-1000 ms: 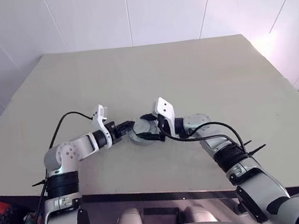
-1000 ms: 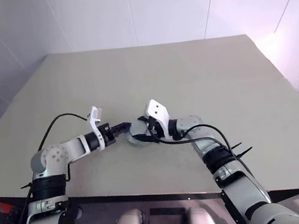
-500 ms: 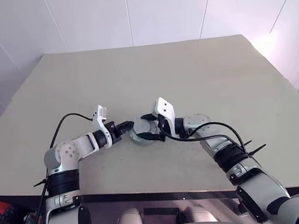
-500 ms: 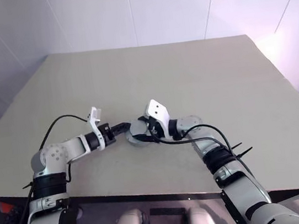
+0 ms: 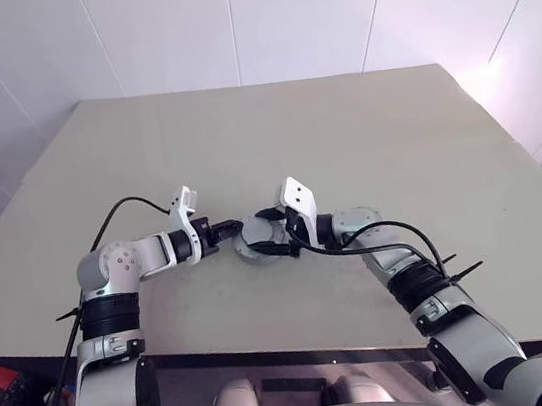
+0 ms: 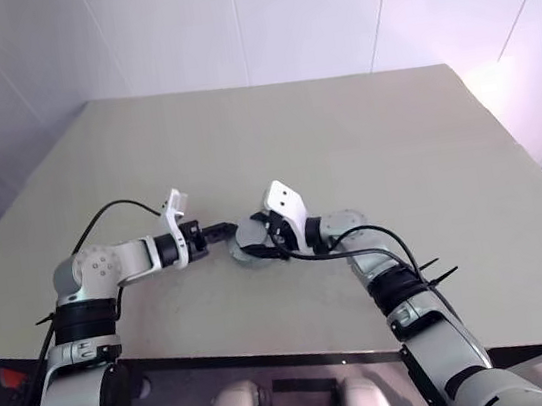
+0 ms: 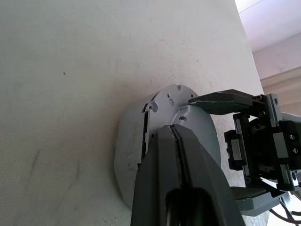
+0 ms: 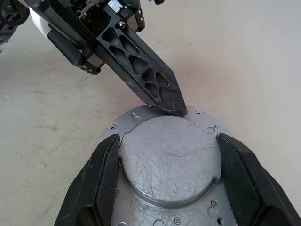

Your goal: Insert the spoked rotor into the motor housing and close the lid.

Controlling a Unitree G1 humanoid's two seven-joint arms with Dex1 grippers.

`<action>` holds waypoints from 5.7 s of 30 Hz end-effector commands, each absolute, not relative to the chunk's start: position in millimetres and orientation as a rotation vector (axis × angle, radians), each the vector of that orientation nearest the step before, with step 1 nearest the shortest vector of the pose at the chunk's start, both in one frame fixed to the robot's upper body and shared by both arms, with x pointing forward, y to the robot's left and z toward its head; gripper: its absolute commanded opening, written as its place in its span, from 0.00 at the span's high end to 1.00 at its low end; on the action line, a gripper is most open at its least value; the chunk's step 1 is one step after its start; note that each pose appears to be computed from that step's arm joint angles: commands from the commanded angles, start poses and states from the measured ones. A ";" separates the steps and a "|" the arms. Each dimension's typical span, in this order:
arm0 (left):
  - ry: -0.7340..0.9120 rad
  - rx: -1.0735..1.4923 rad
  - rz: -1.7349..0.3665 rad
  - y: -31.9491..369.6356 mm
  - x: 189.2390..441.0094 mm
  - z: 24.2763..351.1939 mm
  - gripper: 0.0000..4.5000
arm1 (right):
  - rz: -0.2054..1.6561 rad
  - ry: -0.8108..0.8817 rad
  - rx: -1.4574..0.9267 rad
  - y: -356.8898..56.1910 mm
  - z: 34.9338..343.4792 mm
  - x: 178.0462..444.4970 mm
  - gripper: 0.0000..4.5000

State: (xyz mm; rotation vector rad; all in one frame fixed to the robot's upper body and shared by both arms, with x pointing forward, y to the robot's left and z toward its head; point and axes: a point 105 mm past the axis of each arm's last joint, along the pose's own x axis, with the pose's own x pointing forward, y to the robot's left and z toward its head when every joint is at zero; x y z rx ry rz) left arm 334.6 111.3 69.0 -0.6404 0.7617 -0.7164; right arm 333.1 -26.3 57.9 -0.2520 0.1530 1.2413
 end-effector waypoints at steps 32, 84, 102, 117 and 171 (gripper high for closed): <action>0.840 -0.696 -0.788 105.5 320.7 69.4 1.00 | 1.185 0.252 -0.275 -39.9 16.4 330.4 0.30; 0.281 -0.745 -0.779 156.5 348.7 166.2 1.00 | 1.322 0.203 -0.254 -45.2 78.5 323.9 0.30; 0.302 -0.745 -0.774 154.5 348.4 159.0 1.00 | 1.258 0.087 -0.218 -36.7 102.4 338.3 0.30; 0.297 -0.745 -0.771 155.8 348.3 159.8 1.00 | 1.287 0.140 -0.250 -39.7 87.3 334.0 0.30; 0.297 -0.739 -0.768 155.4 349.1 159.0 1.00 | 1.277 0.203 -0.289 -50.0 67.5 339.2 0.30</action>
